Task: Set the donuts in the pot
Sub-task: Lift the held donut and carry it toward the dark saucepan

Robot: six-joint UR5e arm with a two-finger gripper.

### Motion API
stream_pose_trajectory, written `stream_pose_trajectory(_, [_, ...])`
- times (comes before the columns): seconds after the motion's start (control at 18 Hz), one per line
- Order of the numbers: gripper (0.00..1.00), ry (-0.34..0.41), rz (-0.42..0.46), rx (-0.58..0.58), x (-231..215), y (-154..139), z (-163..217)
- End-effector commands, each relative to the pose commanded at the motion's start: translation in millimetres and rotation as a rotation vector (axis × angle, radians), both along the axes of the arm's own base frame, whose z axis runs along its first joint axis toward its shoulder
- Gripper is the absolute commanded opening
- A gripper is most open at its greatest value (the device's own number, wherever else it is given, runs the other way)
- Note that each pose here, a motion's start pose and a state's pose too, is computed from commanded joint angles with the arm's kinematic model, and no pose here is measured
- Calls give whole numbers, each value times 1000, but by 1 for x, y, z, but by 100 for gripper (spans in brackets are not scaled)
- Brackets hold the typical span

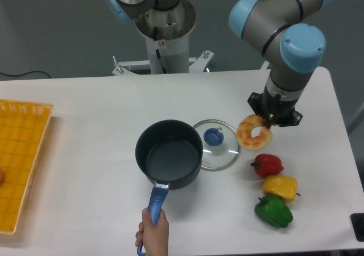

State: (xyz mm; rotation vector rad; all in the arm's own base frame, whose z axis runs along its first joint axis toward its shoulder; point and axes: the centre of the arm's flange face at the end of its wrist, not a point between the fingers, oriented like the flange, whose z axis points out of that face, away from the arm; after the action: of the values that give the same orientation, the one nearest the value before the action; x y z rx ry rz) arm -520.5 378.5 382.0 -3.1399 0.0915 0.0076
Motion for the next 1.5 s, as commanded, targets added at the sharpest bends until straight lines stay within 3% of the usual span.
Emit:
stream_pose_trajectory(0.72, [10,-72,47,35,49,-4,41])
stream_pose_trajectory(1.5, [10,-66,141,57,121,68,56])
